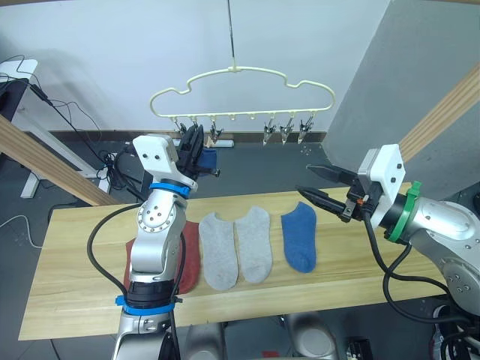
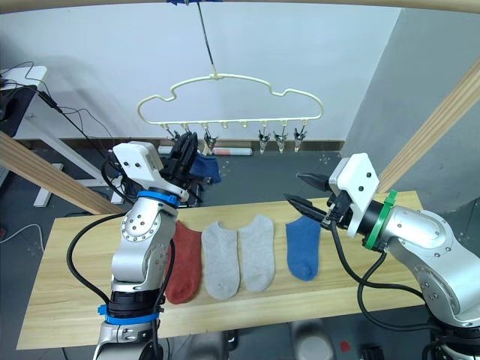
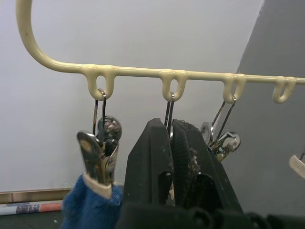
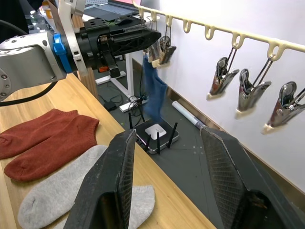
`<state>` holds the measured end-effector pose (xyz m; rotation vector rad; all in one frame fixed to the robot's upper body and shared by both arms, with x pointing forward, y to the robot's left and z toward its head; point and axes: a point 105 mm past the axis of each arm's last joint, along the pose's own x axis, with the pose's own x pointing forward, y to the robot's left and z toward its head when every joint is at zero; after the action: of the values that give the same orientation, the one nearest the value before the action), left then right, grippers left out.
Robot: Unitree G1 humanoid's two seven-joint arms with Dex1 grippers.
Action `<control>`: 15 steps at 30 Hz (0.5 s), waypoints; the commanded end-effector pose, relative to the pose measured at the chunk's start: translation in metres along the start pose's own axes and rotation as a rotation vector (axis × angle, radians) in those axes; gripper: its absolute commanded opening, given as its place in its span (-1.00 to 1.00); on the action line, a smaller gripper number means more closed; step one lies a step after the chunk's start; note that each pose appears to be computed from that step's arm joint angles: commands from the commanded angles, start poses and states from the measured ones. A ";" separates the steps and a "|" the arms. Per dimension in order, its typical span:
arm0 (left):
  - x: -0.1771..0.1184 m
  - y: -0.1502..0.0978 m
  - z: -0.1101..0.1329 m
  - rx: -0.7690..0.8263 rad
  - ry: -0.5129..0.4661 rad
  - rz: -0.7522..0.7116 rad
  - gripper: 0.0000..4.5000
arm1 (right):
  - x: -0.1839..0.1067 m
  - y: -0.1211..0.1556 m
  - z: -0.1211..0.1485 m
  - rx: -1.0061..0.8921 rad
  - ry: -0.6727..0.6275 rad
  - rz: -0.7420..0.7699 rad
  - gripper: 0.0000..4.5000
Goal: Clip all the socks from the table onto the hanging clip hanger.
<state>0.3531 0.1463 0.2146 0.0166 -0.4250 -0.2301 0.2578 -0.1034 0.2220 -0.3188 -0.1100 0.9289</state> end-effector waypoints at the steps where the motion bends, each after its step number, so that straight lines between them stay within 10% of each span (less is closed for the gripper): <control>1: -0.001 -0.001 0.012 0.041 -0.039 -0.025 -1.00 | -0.003 0.001 -0.025 0.020 0.118 -0.072 0.07; 8: -0.002 -0.008 0.015 0.055 -0.033 -0.075 -1.00 | 0.009 0.002 -0.095 0.166 0.301 -0.360 0.99; 15: -0.003 -0.011 0.017 0.051 -0.020 -0.093 -1.00 | 0.023 -0.006 -0.161 0.258 0.417 -0.663 0.99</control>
<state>0.3486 0.1395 0.2159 0.0710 -0.4049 -0.2993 0.3071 -0.1167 0.0673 -0.1932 0.3177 0.2819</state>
